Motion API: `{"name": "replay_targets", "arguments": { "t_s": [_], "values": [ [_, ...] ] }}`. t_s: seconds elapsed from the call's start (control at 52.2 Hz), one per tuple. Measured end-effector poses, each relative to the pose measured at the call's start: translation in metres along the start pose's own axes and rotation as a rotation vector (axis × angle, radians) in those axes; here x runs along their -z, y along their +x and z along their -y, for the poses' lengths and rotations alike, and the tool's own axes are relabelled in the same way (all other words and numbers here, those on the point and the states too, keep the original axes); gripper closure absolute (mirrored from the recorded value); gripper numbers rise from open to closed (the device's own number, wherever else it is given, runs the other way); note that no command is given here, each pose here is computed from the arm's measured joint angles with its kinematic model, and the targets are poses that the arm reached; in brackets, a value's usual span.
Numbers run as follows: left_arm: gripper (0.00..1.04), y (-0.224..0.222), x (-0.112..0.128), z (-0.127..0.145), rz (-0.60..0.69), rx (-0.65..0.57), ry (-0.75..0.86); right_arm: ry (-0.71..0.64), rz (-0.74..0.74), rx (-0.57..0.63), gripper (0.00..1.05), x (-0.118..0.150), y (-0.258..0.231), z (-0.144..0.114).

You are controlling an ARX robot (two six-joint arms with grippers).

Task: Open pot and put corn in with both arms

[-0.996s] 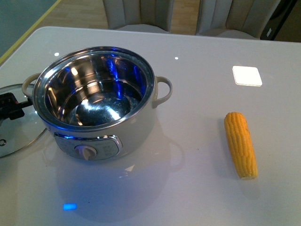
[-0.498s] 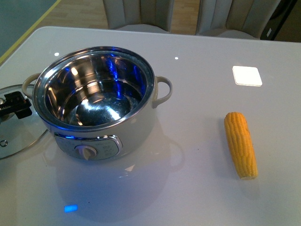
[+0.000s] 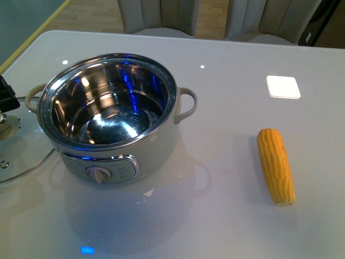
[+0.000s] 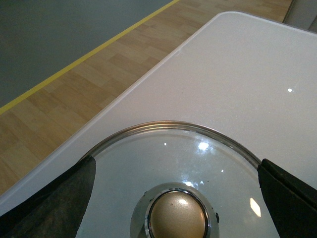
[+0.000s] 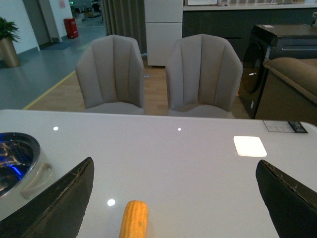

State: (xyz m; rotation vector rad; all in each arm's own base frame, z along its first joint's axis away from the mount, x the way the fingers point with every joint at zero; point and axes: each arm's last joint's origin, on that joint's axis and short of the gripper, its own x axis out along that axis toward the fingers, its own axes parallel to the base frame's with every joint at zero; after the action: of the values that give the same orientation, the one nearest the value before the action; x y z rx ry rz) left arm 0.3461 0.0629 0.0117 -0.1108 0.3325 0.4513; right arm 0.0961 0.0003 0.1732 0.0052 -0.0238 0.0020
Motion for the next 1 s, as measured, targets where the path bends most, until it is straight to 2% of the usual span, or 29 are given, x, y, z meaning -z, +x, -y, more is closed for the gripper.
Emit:
{"name": "replay_targets", "arguments": {
  "t_s": [0.077, 0.364, 0.498, 0.651, 0.785, 0.996],
  "values": [
    [0.07, -0.006, -0.010, -0.002, 0.005, 0.011, -0.010, 0.000, 0.000, 0.000, 0.09, 0.000, 0.000, 0.000],
    [0.07, -0.038, -0.073, -0.011, 0.044, 0.078, -0.053, 0.000, 0.000, 0.000, 0.09, 0.000, 0.000, 0.000],
    [0.07, -0.068, -0.106, -0.009, 0.090, 0.140, -0.067, 0.000, 0.000, 0.000, 0.09, 0.000, 0.000, 0.000],
    [0.07, -0.114, -0.130, -0.003, 0.140, 0.216, -0.091, 0.000, 0.000, 0.000, 0.09, 0.000, 0.000, 0.000],
    [0.07, -0.150, -0.132, 0.001, 0.135, 0.266, -0.109, 0.000, 0.000, 0.000, 0.09, 0.000, 0.000, 0.000],
    [0.07, -0.208, -0.118, 0.003, 0.094, 0.307, -0.130, 0.000, 0.000, 0.000, 0.09, 0.000, 0.000, 0.000]
  ]
}}
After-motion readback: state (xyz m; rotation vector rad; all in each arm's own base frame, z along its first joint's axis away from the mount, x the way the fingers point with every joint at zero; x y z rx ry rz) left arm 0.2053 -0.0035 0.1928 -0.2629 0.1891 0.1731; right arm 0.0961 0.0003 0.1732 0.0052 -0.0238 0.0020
